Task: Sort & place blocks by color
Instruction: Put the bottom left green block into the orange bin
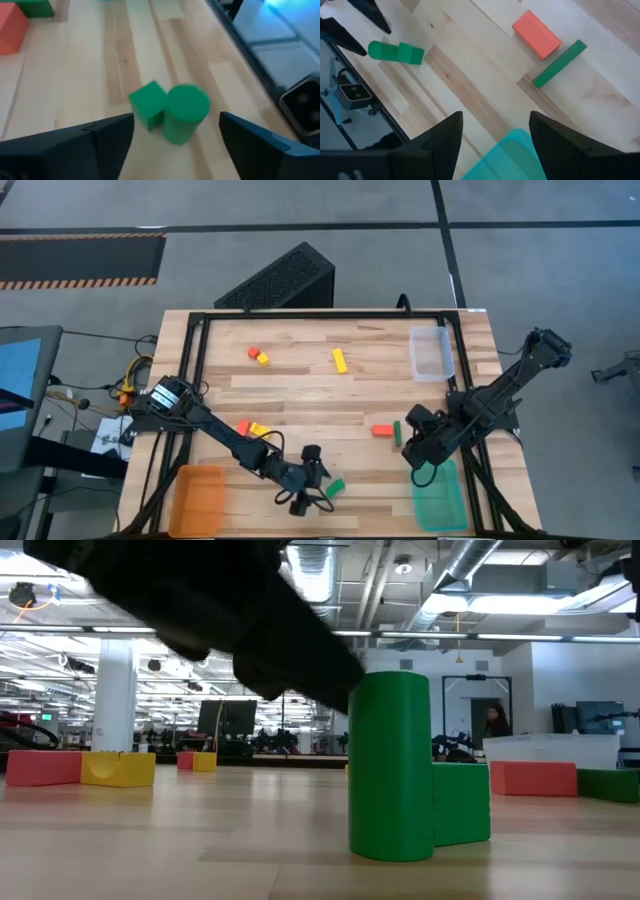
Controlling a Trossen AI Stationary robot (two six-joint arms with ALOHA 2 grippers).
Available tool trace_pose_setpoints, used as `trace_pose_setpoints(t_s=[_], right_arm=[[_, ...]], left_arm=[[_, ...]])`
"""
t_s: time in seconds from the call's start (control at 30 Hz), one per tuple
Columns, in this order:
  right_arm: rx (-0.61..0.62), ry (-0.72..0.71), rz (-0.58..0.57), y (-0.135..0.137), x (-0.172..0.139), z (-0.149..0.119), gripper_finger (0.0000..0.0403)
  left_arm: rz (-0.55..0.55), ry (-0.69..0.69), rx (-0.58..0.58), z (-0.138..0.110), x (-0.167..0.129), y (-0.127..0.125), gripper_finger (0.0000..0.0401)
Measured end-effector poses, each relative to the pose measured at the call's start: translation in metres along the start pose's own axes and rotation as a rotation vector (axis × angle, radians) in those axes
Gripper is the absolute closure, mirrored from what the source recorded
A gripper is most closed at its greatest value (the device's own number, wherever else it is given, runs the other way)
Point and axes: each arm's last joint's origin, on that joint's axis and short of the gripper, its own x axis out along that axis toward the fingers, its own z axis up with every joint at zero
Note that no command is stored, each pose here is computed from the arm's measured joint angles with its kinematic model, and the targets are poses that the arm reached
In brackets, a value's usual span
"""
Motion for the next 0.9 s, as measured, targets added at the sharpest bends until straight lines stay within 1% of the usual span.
trace_pose_setpoints(t_s=[0.07,0.17,0.27,0.37,0.47,0.53,0.7,0.8,0.9], right_arm=[[0.003,-0.003,0.002,0.000,0.000,0.000,0.0148],[0.013,-0.007,0.000,0.000,0.000,0.002,0.0148],[0.032,-0.015,-0.004,-0.001,0.001,0.007,0.0148],[0.046,-0.024,-0.007,-0.001,0.002,0.012,0.0148],[0.054,-0.030,-0.008,-0.002,0.003,0.015,0.0148],[0.038,-0.026,-0.001,-0.001,0.003,0.015,0.0148],[0.032,-0.021,-0.003,-0.001,0.003,0.015,0.0148],[0.031,-0.019,0.001,-0.001,0.003,0.014,0.0148],[0.028,-0.018,0.001,-0.001,0.003,0.013,0.0148]], left_arm=[[-0.006,0.009,0.014,0.000,0.000,0.002,0.0104],[-0.046,-0.007,0.034,0.002,0.001,0.001,0.0101],[-0.061,-0.031,0.044,0.004,0.000,0.000,0.0112],[-0.055,-0.019,0.048,0.000,0.004,0.001,0.0131],[-0.062,-0.042,0.035,-0.003,0.012,0.001,0.0154],[-0.065,-0.045,0.018,-0.007,0.017,0.001,0.0171],[-0.038,-0.095,-0.002,0.003,0.021,0.000,0.0218],[-0.011,-0.104,0.017,0.005,0.021,0.005,0.0255],[-0.019,-0.098,0.018,0.007,0.021,0.011,0.0301]])
